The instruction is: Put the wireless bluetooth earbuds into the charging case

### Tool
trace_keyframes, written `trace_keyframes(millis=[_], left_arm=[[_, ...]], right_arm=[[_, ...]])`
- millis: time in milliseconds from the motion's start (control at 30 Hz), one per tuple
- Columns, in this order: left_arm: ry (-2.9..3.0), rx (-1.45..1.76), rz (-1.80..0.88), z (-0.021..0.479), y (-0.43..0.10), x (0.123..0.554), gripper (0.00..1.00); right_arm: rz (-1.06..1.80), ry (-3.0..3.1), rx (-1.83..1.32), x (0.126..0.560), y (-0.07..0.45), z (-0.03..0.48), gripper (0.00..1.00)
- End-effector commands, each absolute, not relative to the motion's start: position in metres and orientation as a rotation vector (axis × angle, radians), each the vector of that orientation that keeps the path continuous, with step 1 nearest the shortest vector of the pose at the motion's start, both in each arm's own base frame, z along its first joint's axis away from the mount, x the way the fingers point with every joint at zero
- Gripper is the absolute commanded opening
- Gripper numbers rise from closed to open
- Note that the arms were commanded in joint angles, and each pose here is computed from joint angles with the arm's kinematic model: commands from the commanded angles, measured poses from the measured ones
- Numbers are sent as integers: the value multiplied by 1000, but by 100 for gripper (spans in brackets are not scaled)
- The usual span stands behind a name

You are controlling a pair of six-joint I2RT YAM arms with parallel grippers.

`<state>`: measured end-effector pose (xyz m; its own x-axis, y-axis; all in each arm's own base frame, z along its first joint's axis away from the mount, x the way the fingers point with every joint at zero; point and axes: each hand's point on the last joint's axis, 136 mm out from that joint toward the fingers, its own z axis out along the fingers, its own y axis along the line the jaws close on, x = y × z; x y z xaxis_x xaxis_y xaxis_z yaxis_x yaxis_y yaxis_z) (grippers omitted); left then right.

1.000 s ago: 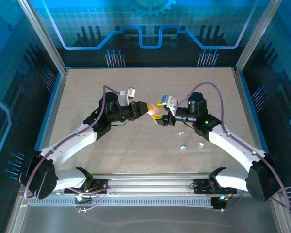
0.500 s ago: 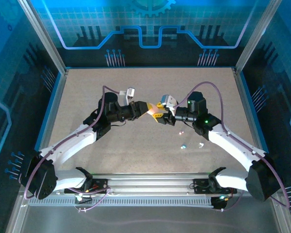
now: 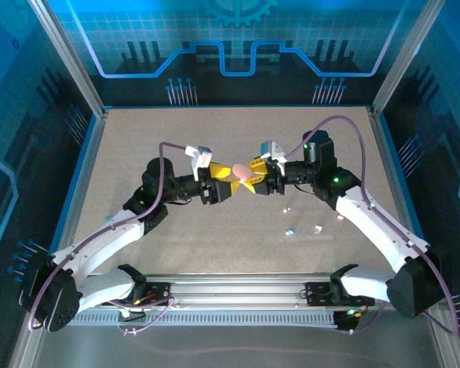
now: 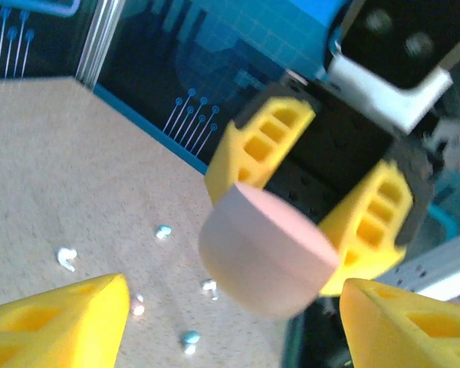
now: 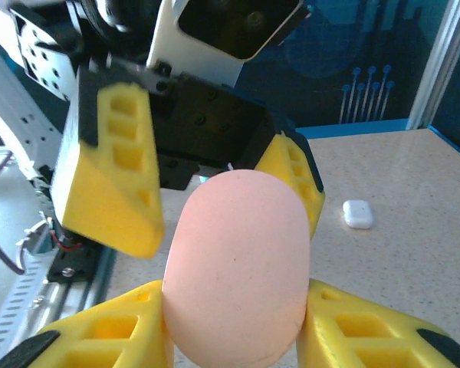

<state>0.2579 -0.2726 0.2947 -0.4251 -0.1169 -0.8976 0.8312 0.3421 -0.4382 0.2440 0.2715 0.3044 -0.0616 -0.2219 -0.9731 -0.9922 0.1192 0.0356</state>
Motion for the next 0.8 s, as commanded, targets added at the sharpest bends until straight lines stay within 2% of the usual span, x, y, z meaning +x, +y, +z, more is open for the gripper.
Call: trace_keyframes(millis=[0, 133, 567, 767], left_arm=[[1400, 892, -1097, 309, -274, 245, 71], [1376, 947, -1087, 309, -278, 243, 69], [1363, 951, -1190, 326, -284, 238, 72], [1365, 959, -1227, 326, -290, 241, 69]], right_arm=[[1157, 1437, -1315, 227, 269, 320, 40], [1189, 1432, -1347, 223, 270, 324, 41], [1128, 1459, -1351, 234, 272, 317, 41], [1122, 1450, -1357, 234, 273, 317, 41]])
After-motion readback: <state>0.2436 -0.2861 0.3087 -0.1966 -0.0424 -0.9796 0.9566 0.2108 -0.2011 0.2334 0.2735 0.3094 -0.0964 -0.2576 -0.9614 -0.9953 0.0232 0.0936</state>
